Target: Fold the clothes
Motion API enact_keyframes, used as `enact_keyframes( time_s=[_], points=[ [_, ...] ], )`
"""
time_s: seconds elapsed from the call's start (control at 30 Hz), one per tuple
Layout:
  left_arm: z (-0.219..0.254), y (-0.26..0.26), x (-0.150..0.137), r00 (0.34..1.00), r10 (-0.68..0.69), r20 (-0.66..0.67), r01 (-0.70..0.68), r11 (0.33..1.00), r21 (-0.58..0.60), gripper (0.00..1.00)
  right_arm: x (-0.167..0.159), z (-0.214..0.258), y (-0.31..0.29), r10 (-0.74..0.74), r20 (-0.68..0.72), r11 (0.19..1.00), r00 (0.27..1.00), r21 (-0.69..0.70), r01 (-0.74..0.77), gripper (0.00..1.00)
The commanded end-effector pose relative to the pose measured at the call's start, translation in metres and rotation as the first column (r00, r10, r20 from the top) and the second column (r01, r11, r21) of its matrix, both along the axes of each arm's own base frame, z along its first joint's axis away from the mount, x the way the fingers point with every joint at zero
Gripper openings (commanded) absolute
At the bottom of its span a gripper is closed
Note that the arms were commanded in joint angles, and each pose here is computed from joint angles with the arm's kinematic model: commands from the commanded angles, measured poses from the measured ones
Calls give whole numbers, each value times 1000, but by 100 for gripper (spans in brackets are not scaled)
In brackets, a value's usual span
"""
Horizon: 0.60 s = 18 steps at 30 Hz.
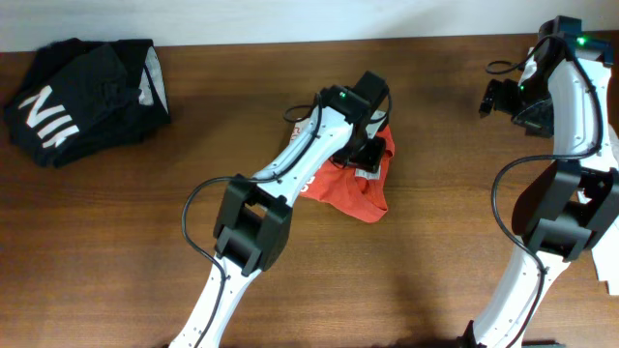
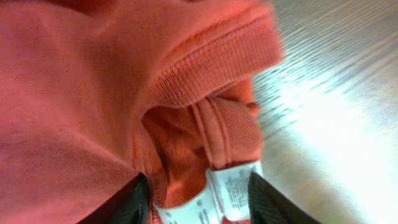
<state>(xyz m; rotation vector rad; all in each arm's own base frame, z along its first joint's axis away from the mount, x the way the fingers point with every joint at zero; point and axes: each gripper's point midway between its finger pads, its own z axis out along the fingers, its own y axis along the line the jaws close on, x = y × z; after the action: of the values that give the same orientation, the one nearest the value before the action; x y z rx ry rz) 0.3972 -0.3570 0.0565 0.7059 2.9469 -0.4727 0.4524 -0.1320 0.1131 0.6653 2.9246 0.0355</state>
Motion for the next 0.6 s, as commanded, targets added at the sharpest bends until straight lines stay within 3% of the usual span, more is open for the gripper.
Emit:
enact_keyframes(
  time_s=[0.0,0.03,0.07,0.17,0.37,0.47,0.5,0.57],
  points=[
    [70,8,21,987,29,158,-31,1000,6,87,-1,5,-4,-4,8,1000,1000,-12,4,99],
    [82,13,23,983,39,179,-42,999,12,97,-1,5,-4,-4,8,1000,1000,-12,4,99],
    [105,23,28,976,61,210,-62,998,0,99,-1,5,-4,-4,8,1000,1000,-12,4,99],
    [132,76,56,957,171,236,-173,985,-15,99,-1,5,-4,-4,8,1000,1000,-12,4,99],
    [104,224,98,895,432,111,-439,898,42,99,-1,5,-4,-4,8,1000,1000,-12,4,99],
    [87,241,99,953,302,1,-300,946,-122,99,-1,5,-4,-4,8,1000,1000,-12,4,98],
    [78,246,98,956,290,-53,-295,934,-201,99,-1,5,-4,-4,8,1000,1000,-12,4,99],
    [61,253,97,944,307,-119,-327,911,-249,99,-1,5,-4,-4,8,1000,1000,-12,4,99]
  ],
)
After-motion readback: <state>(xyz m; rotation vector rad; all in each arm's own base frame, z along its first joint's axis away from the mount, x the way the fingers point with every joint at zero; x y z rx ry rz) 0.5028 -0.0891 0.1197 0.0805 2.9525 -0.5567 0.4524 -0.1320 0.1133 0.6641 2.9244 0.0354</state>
